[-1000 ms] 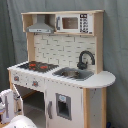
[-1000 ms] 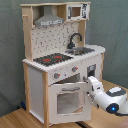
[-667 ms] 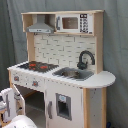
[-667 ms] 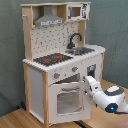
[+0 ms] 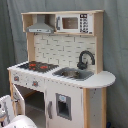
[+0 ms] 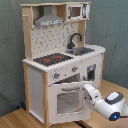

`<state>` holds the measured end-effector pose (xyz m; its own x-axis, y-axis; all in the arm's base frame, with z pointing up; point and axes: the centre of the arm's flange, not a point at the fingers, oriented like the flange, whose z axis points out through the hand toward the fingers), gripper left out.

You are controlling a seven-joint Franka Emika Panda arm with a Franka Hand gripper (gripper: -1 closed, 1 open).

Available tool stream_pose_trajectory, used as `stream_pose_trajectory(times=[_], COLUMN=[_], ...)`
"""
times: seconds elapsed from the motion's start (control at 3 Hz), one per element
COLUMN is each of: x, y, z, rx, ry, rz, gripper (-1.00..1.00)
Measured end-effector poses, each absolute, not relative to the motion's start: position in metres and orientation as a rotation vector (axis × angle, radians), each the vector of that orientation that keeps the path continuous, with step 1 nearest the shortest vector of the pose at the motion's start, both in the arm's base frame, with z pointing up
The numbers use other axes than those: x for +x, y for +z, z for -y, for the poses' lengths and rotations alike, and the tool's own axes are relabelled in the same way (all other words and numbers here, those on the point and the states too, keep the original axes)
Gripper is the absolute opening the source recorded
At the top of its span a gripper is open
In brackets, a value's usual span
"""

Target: Play with the kitchen

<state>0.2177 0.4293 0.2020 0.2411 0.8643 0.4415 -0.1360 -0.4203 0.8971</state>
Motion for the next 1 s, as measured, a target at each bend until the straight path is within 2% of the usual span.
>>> stream_pose_trajectory(times=[1.0], x=[0.297], y=[0.195], z=[-0.406], rx=[1.71], ry=[1.318], rz=[-0.671], gripper=[1.0])
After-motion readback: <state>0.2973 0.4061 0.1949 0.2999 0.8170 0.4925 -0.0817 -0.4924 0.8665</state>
